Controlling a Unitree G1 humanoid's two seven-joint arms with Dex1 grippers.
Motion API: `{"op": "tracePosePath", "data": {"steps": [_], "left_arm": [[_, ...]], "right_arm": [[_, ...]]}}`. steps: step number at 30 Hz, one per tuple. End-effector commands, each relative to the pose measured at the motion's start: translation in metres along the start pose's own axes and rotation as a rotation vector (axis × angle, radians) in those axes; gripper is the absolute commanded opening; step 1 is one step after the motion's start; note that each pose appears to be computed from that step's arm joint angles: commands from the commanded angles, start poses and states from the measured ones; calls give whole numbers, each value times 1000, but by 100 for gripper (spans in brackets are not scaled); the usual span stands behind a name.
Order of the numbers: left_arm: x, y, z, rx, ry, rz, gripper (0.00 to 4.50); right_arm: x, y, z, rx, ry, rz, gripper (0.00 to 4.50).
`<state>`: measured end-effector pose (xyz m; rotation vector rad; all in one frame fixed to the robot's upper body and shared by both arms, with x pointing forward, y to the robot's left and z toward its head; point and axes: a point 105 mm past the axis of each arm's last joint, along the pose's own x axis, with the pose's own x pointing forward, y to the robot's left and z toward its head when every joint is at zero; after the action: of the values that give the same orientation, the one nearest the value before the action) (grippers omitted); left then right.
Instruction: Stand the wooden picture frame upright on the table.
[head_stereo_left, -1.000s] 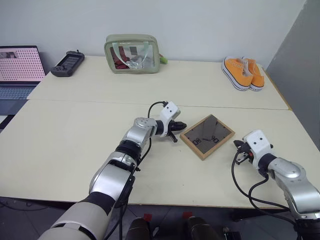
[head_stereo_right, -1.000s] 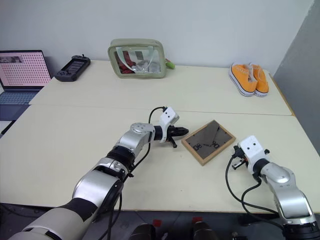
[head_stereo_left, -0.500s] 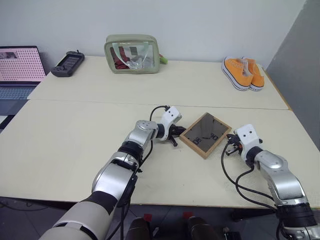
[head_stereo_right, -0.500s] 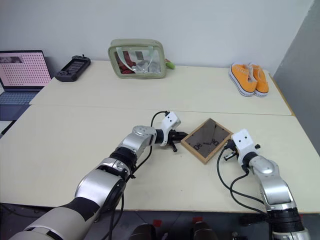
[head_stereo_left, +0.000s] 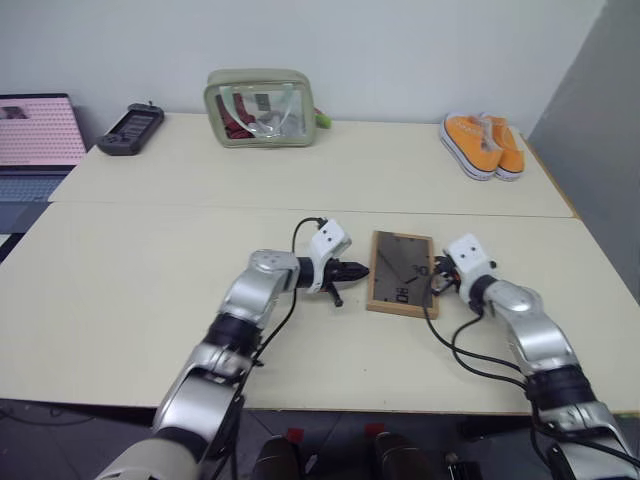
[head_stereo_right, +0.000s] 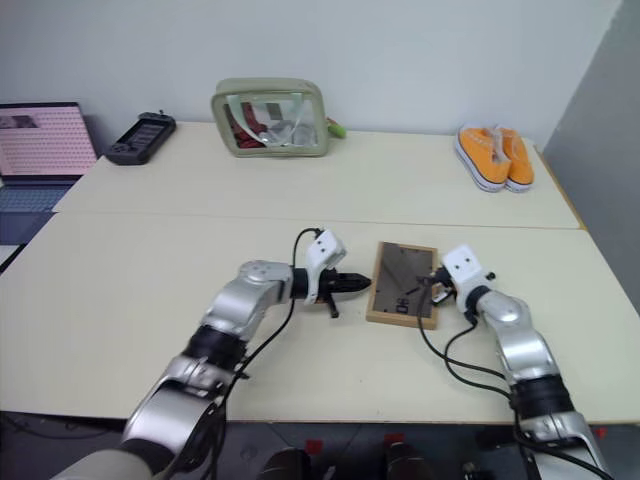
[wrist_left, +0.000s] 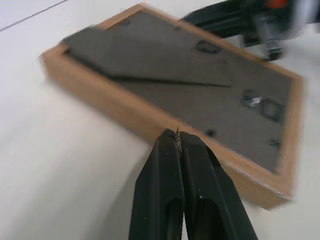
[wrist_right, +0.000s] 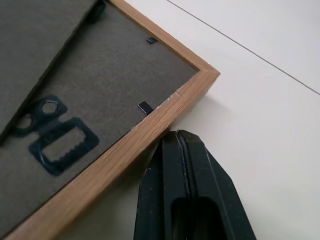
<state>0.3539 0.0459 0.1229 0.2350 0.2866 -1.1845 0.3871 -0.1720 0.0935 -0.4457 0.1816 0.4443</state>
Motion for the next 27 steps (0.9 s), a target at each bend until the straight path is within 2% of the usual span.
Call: {"op": "tracePosePath", "data": {"steps": [1,9,13,16,18,20,27], "left_arm": [[-8,-9,16,25,-25,-1,11],[-26,8,12,-97,-36,125,11],[-51,18,15,-237,-46,183,11],[-77,21,20,-508,-79,200,11],[-84,16,20,-647,-78,188,11],[-87,9,17,-715,-54,175,11],[-75,-19,-5,-761,48,78,11]], "right_arm": [[5,-1,19,-24,-67,18,0],[4,-9,21,-76,-67,28,0],[-7,-14,19,-113,-62,41,0],[-25,-15,18,-147,-56,71,0],[-37,-13,17,-163,-52,94,0],[-46,-10,18,-176,-49,115,0],[-67,4,29,-177,-65,161,0]]}}
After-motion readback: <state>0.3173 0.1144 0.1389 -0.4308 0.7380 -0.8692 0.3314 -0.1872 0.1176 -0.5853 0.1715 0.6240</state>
